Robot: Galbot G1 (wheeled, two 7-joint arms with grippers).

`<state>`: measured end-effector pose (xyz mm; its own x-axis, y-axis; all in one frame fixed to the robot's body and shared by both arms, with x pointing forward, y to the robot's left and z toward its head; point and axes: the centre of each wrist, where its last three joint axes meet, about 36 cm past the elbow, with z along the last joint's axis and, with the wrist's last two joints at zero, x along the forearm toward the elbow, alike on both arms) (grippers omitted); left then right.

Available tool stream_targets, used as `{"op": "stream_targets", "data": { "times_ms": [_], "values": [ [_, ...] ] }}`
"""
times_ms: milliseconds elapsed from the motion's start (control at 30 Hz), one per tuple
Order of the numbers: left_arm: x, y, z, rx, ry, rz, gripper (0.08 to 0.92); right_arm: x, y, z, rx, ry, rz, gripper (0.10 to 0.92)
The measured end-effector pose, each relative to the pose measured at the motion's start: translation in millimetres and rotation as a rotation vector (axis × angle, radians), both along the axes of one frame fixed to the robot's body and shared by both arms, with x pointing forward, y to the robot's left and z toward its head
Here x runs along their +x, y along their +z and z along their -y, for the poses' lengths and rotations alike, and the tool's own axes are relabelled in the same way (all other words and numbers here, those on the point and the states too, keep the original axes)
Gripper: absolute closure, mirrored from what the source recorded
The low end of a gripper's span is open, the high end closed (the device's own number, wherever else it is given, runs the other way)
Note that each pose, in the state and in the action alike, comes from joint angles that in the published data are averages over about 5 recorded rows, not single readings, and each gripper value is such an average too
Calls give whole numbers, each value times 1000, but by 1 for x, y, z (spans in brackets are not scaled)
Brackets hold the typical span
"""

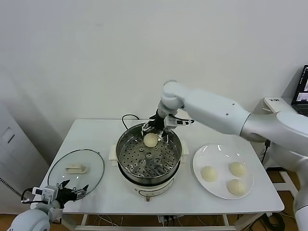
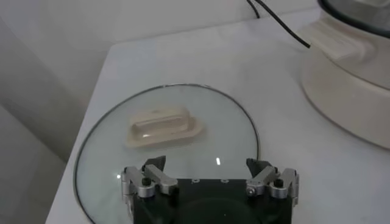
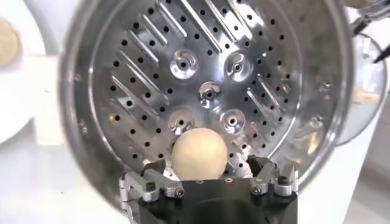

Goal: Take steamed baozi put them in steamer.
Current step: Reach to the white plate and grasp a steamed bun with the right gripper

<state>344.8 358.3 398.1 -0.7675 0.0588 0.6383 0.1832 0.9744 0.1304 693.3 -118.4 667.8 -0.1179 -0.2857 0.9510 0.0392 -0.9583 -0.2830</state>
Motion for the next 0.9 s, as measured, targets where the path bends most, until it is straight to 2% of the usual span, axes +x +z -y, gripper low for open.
{"op": "stream_targets", "data": {
  "times_ms": [200,367,633,900],
  "values": [
    [0,2,3,-4,-7,5,177,2,32,59,16,-220,-66,200],
    [0,4,4,-7,-11,9,177,-3,33,114,49,-518,-140,200],
    [0,5,4,-12,-9,15,177,-24,2,188,102,-907,-277,200],
    [0,7,3,-13,-1,24,177,-42,-48,224,141,-1137,-384,200]
  ]
}}
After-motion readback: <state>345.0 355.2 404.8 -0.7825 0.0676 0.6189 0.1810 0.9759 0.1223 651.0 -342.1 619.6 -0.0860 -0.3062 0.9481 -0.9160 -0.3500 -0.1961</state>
